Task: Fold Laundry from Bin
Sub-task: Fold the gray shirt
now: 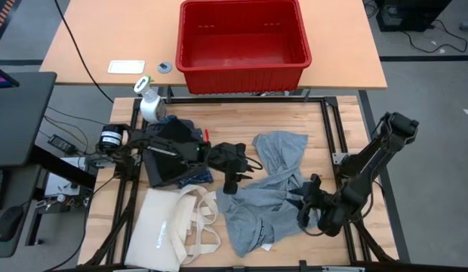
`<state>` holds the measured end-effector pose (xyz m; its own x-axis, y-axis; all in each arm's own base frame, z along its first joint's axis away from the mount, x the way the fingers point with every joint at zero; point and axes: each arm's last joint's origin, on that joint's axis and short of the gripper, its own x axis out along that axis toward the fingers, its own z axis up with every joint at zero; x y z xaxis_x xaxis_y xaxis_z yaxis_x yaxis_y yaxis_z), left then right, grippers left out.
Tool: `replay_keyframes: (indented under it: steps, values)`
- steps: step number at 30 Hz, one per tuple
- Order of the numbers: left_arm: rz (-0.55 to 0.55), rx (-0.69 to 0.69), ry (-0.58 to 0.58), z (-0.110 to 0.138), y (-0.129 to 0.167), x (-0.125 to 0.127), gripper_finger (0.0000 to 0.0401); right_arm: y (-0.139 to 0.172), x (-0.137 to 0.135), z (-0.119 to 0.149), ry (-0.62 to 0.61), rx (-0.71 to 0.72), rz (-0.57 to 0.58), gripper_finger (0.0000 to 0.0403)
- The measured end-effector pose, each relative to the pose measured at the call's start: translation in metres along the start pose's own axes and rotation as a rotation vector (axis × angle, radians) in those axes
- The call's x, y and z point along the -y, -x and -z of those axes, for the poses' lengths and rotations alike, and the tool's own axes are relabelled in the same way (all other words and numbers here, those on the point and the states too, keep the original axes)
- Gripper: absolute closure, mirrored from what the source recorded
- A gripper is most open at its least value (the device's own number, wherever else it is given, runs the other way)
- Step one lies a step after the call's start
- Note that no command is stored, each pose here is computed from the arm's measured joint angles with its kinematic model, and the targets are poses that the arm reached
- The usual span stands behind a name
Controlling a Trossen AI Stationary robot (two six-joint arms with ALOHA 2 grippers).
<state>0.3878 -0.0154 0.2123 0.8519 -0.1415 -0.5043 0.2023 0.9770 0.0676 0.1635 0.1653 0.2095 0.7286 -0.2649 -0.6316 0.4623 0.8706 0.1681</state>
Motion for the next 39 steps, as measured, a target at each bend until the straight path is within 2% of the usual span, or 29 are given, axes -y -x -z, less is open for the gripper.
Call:
replay_keyframes:
  steps: [3, 6, 13, 16, 19, 22, 25, 27, 31, 34, 39]
  values:
    - [-0.001, 0.006, 0.002, -0.001, 0.000, 0.000, 0.0280, 0.006, -0.001, -0.012, -0.015, 0.079, -0.036, 0.0241]
    - [-0.014, -0.004, 0.018, 0.002, -0.002, 0.000, 0.0280, 0.009, -0.007, -0.021, 0.024, 0.145, -0.080, 0.0241]
    - [-0.017, 0.003, 0.021, 0.002, -0.002, 0.000, 0.0280, 0.003, -0.019, -0.018, 0.157, 0.144, -0.125, 0.0241]
    - [-0.035, 0.028, 0.019, -0.001, -0.002, -0.001, 0.0280, -0.002, -0.020, -0.018, 0.127, 0.139, -0.117, 0.0241]
    - [-0.042, 0.049, 0.017, -0.003, -0.002, -0.001, 0.0280, -0.002, -0.019, -0.020, 0.156, 0.200, -0.075, 0.0241]
    - [-0.041, 0.045, 0.030, -0.003, -0.002, -0.001, 0.0280, 0.008, -0.017, -0.023, 0.229, 0.322, -0.013, 0.0241]
    - [-0.041, 0.021, 0.040, 0.000, -0.002, -0.002, 0.0280, 0.015, -0.012, -0.020, 0.380, 0.441, 0.122, 0.0241]
    - [-0.045, 0.005, 0.045, 0.002, -0.002, -0.005, 0.0280, 0.016, -0.004, -0.019, 0.433, 0.503, 0.210, 0.0241]
    - [-0.067, 0.003, 0.067, 0.002, 0.000, -0.019, 0.0280, 0.020, 0.011, -0.023, 0.398, 0.542, 0.266, 0.0241]
    - [-0.038, 0.007, 0.134, -0.006, -0.006, -0.034, 0.0280, 0.019, 0.014, -0.025, 0.370, 0.547, 0.276, 0.0241]
    - [-0.005, -0.094, 0.168, -0.017, -0.040, -0.042, 0.0280, 0.011, 0.013, -0.023, 0.343, 0.531, 0.285, 0.0241]
